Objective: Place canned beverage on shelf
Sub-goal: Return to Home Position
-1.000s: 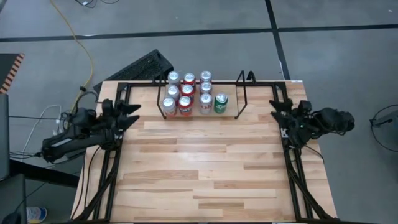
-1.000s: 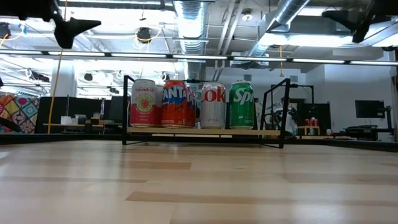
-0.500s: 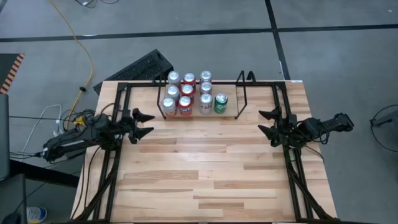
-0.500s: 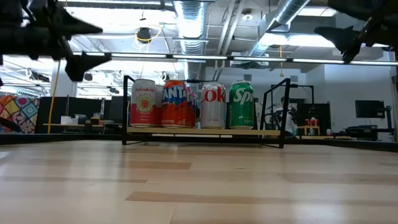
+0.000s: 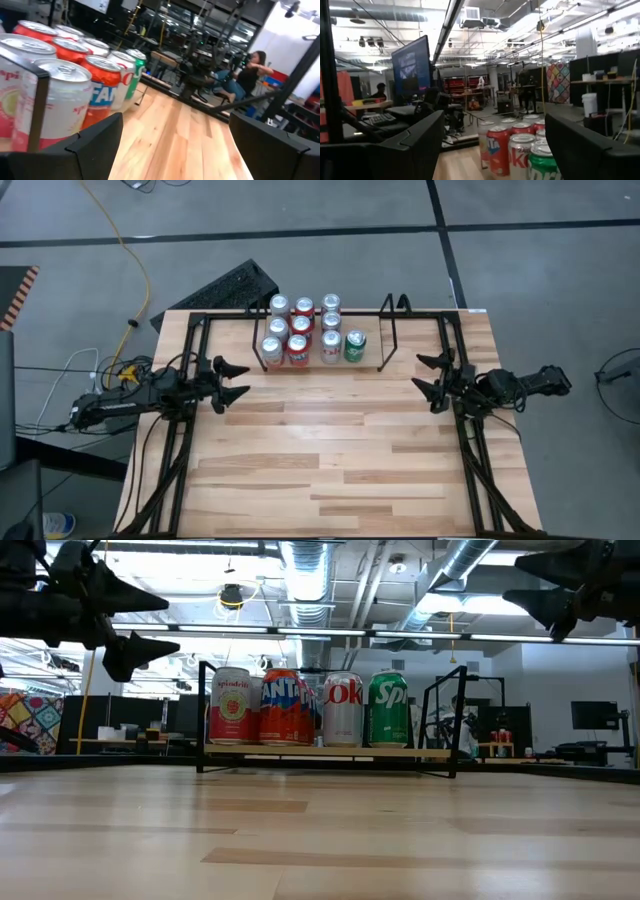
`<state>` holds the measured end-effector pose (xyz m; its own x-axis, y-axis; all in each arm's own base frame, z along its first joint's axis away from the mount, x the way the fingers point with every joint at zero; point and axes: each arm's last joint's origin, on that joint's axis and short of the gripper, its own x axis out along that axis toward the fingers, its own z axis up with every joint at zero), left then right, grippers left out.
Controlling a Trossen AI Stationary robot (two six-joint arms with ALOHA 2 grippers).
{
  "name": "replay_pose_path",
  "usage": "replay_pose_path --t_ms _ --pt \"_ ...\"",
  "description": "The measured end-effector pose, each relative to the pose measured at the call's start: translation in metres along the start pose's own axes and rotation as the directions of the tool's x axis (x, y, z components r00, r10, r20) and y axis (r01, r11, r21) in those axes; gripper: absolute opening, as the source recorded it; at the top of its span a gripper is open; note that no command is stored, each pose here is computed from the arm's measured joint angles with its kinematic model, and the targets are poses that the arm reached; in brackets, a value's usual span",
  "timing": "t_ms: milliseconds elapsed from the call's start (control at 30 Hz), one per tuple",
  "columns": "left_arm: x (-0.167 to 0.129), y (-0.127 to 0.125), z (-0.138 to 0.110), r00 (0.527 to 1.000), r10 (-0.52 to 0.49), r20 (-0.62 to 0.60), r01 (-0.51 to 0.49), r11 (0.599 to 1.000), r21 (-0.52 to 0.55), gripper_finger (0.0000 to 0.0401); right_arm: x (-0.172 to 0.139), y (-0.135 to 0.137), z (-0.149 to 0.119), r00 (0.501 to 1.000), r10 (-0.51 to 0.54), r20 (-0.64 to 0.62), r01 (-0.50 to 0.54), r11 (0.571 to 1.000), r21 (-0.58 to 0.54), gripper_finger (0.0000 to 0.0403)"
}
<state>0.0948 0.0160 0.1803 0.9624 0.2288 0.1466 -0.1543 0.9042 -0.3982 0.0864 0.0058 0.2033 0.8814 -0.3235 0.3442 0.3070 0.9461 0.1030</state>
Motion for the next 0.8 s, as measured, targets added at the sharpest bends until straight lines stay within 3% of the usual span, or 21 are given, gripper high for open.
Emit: replay_pose_path --t_ms 267,433,800 --pt "0.000 -0.001 -0.002 0.999 -0.031 -0.024 0.032 0.999 0.028 0.0350 -0.001 0.001 -0.012 0.994 0.005 -0.112 -0.006 1.000 -0.014 0.0329" --pt "0.000 0.002 -0.010 0.995 0.001 -0.102 -0.007 0.999 -0.049 0.0350 -0.001 0.001 -0.017 0.987 0.007 -0.159 -0.012 0.999 -0.033 0.0329" --pt "0.000 0.003 -0.011 0.993 0.003 -0.122 -0.010 0.998 -0.057 0.0350 -0.004 0.001 -0.029 0.963 0.009 -0.268 -0.036 0.995 -0.098 0.0329"
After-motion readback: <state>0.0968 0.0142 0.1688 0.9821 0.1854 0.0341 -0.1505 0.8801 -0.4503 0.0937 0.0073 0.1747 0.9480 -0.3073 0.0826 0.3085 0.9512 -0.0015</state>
